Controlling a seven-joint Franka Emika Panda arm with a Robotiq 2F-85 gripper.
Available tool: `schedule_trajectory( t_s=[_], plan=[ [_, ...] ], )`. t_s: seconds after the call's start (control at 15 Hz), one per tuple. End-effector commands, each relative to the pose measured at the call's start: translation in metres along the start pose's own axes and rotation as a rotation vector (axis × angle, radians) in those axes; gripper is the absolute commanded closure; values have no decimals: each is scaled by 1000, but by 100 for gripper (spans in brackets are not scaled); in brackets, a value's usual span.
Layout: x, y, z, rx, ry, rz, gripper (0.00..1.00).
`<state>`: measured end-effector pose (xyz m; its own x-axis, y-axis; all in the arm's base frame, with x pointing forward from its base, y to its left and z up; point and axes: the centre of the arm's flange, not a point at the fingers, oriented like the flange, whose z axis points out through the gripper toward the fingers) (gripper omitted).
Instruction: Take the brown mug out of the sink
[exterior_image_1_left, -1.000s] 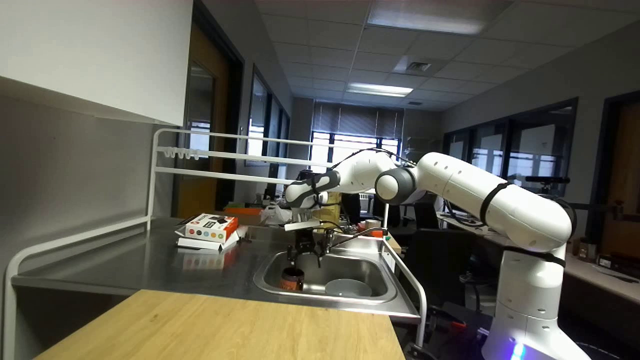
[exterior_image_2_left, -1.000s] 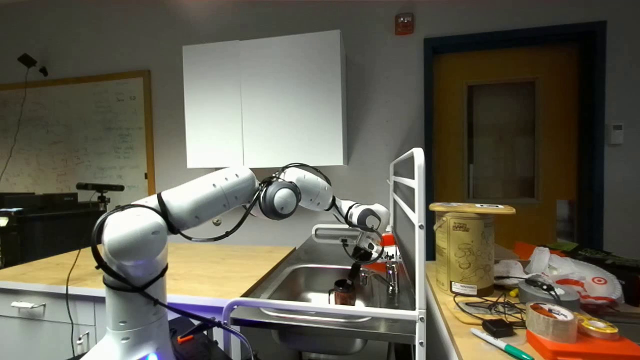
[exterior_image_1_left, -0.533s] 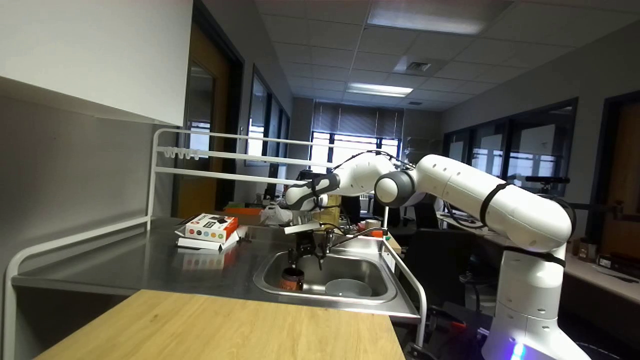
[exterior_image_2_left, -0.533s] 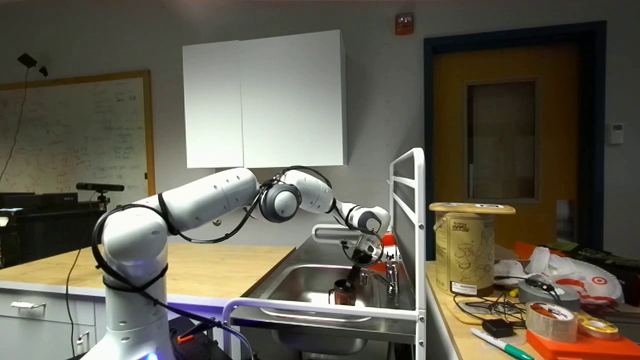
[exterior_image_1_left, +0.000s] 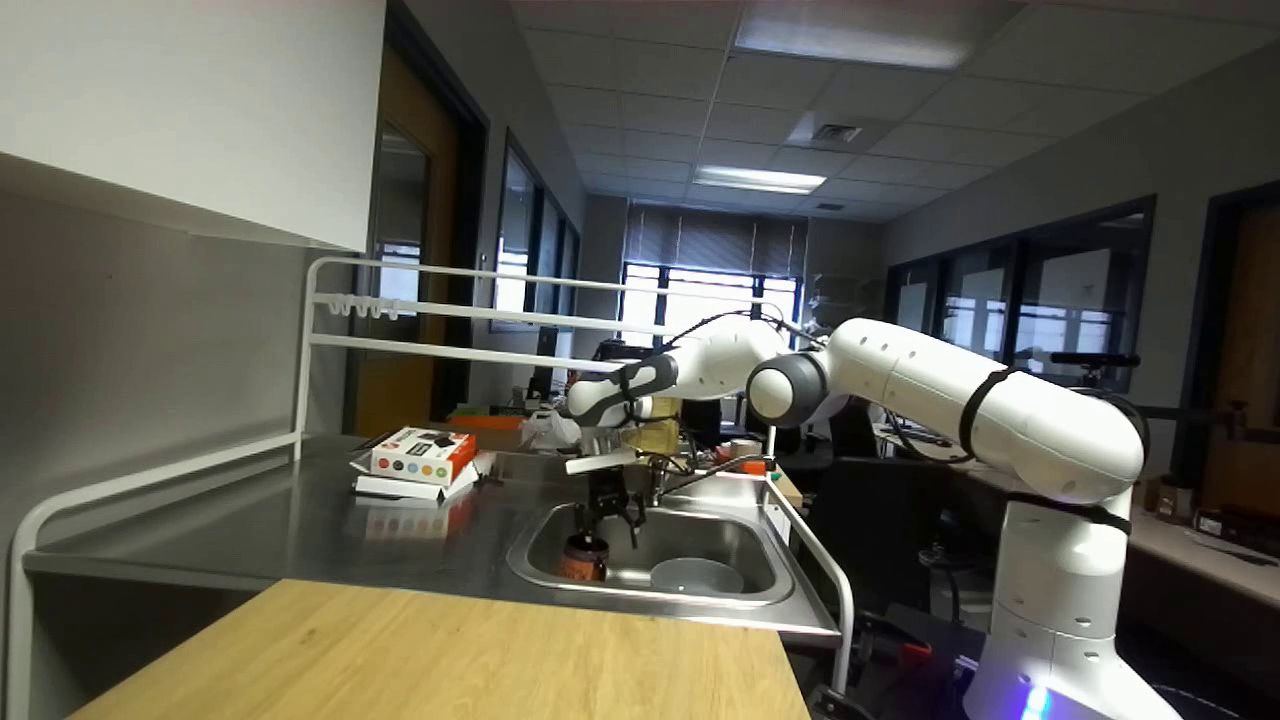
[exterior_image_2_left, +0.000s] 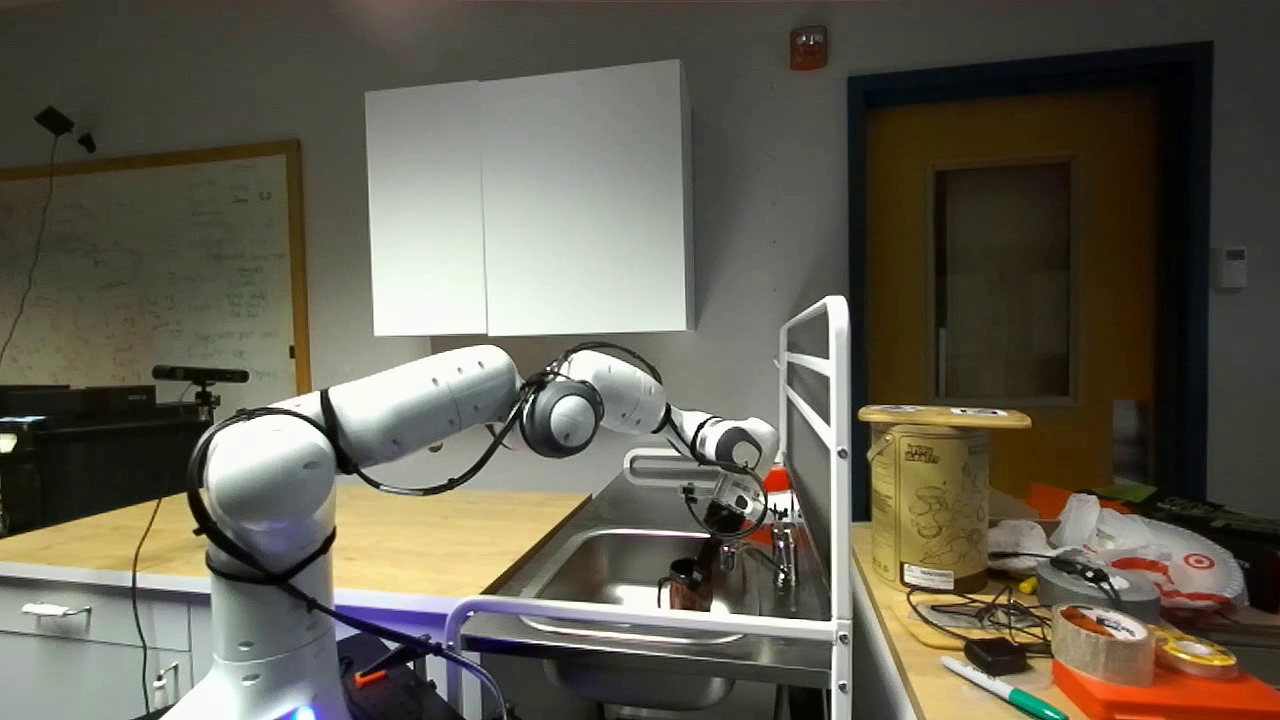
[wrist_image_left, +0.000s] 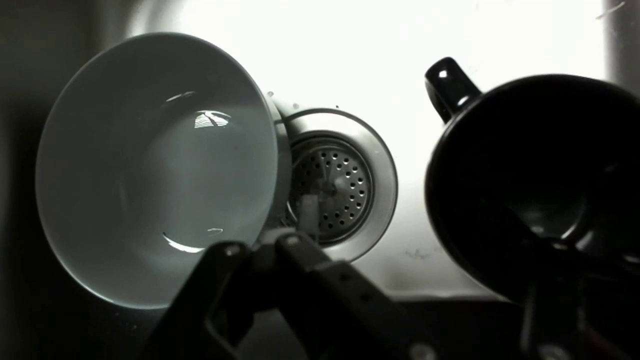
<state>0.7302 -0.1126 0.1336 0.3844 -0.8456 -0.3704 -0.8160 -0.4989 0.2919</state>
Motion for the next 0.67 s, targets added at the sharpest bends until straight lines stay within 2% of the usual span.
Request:
schedule_trajectory(
  t_s=[0.0,0.33,0.4,0.53,0.6],
  plan=[
    [17,-24,-14,-7,29,21,51],
    [20,-31,-26,28,37,14,88],
    [21,-33,-29,36,38,12,93],
    [20,-38,-36,61,34,3,95],
    [20,-40,-42,74,38,-2,92]
  ],
)
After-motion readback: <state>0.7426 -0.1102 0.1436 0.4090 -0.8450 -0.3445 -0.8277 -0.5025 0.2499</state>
